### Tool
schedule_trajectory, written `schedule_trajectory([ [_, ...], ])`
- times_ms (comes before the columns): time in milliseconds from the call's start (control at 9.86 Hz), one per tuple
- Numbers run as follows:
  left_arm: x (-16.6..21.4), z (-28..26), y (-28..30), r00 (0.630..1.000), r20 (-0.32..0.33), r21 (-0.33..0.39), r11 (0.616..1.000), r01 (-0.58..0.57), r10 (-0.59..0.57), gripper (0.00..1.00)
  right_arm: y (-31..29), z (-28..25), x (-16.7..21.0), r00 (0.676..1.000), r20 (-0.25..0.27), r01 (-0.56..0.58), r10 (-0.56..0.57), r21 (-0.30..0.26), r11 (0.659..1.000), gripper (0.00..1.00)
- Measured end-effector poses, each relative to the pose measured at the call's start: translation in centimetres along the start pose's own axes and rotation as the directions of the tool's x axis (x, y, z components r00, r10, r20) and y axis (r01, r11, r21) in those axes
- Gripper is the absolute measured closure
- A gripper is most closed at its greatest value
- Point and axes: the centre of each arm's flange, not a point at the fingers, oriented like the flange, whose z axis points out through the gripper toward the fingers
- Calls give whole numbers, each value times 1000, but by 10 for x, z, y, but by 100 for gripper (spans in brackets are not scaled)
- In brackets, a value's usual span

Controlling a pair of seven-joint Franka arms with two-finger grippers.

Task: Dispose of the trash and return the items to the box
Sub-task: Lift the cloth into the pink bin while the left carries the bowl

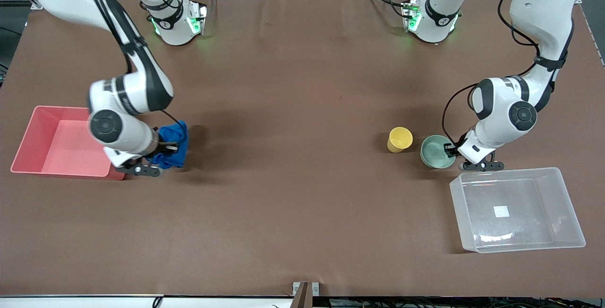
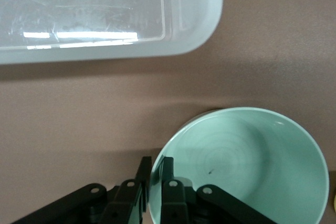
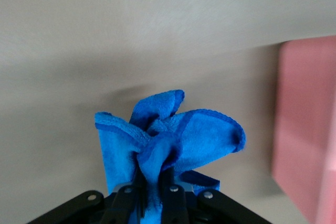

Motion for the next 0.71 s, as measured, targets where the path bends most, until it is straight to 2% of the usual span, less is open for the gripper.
schedule_trajectory([
  [203, 2, -7, 4, 1000, -13, -1, 1000, -14, 14, 96, 56, -76, 0, 995, 67, 77, -77, 2, 997, 85],
  [304, 6, -17, 4, 999, -33, 0, 1000, -21, 21, 96, 105, -94, 5, 988, 77, 133, -133, 10, 991, 85],
  [507, 20, -50, 5, 997, -65, 3, 999, -38, 38, 96, 203, -87, 13, 969, 77, 234, -235, 30, 972, 85],
  [710, 51, -112, 7, 997, -37, 1, 998, -64, 64, 96, 260, -63, 20, 959, 27, 281, -282, 15, 960, 85],
])
